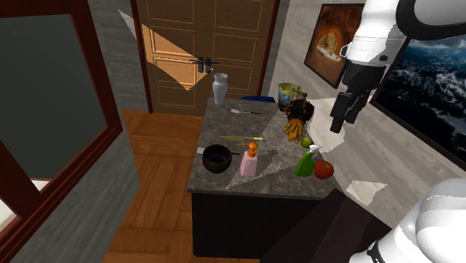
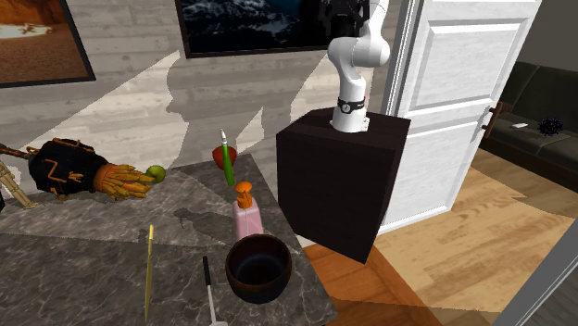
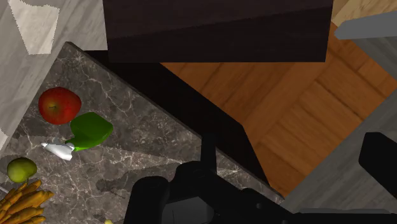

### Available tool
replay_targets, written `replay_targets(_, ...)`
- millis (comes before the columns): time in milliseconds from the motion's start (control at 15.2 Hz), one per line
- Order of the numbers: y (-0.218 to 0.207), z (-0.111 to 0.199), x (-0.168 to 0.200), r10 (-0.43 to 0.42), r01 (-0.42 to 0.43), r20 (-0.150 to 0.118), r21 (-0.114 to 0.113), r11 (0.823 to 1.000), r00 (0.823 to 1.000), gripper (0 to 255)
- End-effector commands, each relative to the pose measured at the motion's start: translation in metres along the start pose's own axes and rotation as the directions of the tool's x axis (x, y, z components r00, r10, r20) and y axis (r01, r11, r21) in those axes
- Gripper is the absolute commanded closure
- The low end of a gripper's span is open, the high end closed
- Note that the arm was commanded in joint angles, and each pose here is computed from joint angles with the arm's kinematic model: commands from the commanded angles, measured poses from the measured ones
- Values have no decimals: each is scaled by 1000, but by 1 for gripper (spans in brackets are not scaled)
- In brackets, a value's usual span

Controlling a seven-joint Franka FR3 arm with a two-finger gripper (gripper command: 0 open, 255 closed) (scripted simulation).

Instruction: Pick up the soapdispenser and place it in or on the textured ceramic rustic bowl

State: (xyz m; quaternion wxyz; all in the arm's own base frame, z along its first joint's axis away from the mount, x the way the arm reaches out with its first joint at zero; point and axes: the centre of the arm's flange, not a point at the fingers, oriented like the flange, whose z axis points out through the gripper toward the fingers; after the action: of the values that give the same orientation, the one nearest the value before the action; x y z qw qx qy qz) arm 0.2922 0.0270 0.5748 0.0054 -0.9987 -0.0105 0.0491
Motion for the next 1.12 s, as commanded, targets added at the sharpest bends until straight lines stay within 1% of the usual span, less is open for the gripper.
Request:
replay_targets(0,0,0,0,0,0,0,0,1000,1000,0)
replay_targets(1056,63,134,146,23,-21,-48,43,999,999,0)
